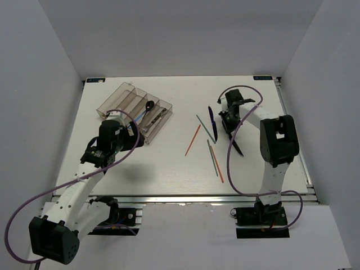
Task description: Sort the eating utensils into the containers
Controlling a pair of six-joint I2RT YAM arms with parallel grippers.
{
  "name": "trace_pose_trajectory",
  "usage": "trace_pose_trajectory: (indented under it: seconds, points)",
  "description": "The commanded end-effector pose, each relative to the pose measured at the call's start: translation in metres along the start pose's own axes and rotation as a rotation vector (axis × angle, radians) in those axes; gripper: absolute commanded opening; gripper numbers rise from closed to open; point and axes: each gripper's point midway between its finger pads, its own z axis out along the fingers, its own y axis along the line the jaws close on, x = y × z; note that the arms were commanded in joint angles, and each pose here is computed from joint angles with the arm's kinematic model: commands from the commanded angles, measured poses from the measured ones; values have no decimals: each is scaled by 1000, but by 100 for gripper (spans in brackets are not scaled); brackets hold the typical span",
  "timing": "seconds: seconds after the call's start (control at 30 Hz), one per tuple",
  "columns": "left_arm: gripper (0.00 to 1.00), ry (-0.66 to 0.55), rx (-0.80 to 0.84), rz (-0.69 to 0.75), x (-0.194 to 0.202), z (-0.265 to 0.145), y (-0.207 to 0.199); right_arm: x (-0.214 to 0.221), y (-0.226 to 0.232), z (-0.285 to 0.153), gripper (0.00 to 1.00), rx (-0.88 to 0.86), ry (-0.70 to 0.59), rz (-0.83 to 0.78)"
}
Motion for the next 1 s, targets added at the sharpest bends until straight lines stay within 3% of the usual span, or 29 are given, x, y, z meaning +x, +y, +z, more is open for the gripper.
trace_pose_trajectory:
  seconds: [0.0, 0.07, 0.2, 0.23, 0.3, 0.33, 0.47, 0.6, 0.7, 0.8, 0.97]
  points:
    - [98, -26, 175, -16, -13, -8, -36, -19, 7, -36, 0, -27, -108, 80]
    - [98, -27, 256, -82, -17, -8, -53, -29, 15, -54, 0, -69, -172, 111]
    - [98, -19, 556, -236, -21, -17, -106, -29, 26, -67, 0, -126, -174, 171]
    - [98, -105, 649, -255, -41, -25, -121, -30, 29, -72, 0, -132, -191, 192]
    - [98, -100, 689, -349, -37, -21, -128, -25, 37, -75, 0, -162, -192, 214]
    - [98, -157, 743, -353, -50, -26, -137, -27, 44, -84, 0, -175, -209, 208]
    - [98, -134, 830, -353, -44, -18, -176, -34, 106, -113, 0, -306, -295, 157]
    - [98, -137, 790, -283, -42, 5, -202, -47, 181, -162, 0, -508, -424, 150]
    - [98, -134, 697, -241, -35, 22, -195, -48, 213, -181, 0, -592, -468, 125]
    - [97, -144, 605, -205, -33, 31, -180, -48, 231, -196, 0, -648, -493, 113]
    - [95, -150, 616, -194, -32, 28, -180, -48, 259, -214, 0, -721, -508, 62]
